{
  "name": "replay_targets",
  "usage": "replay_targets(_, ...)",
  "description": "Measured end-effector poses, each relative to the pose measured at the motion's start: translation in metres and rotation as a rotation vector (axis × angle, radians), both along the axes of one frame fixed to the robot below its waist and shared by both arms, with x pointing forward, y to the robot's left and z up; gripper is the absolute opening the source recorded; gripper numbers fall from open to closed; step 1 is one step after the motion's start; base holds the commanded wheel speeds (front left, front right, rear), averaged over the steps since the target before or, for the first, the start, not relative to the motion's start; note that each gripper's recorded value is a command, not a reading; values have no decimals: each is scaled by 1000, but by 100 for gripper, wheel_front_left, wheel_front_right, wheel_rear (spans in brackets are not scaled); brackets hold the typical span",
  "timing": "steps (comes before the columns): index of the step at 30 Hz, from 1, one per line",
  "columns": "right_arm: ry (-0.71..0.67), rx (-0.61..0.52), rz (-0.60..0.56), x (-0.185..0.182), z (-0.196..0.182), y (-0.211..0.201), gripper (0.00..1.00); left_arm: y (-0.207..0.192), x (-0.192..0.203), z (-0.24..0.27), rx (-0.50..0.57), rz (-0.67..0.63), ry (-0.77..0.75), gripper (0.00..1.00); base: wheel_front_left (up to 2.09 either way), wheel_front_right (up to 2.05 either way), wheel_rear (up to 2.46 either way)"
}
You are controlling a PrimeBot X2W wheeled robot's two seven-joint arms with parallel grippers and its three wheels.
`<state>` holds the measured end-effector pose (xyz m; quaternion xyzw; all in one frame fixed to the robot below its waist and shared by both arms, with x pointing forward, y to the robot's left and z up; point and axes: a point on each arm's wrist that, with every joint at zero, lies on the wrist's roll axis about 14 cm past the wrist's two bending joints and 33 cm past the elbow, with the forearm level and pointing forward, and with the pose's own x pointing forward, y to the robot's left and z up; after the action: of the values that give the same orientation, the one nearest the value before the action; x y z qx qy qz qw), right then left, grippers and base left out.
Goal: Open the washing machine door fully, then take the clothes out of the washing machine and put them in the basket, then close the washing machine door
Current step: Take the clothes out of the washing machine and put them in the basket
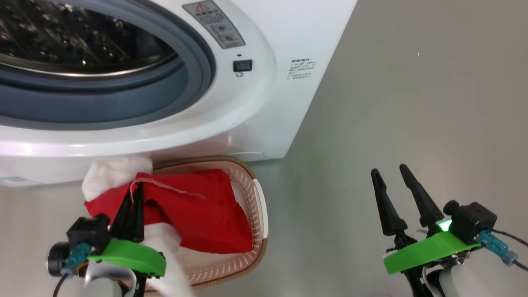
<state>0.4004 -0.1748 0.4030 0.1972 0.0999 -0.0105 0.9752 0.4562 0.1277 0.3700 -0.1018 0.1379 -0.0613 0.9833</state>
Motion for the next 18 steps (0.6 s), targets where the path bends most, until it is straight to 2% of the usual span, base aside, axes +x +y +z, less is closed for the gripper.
replay_targets(18, 74, -23, -27, 28, -41, -14, 100, -28, 14, -122, 32, -109, 320, 0, 0, 0, 0)
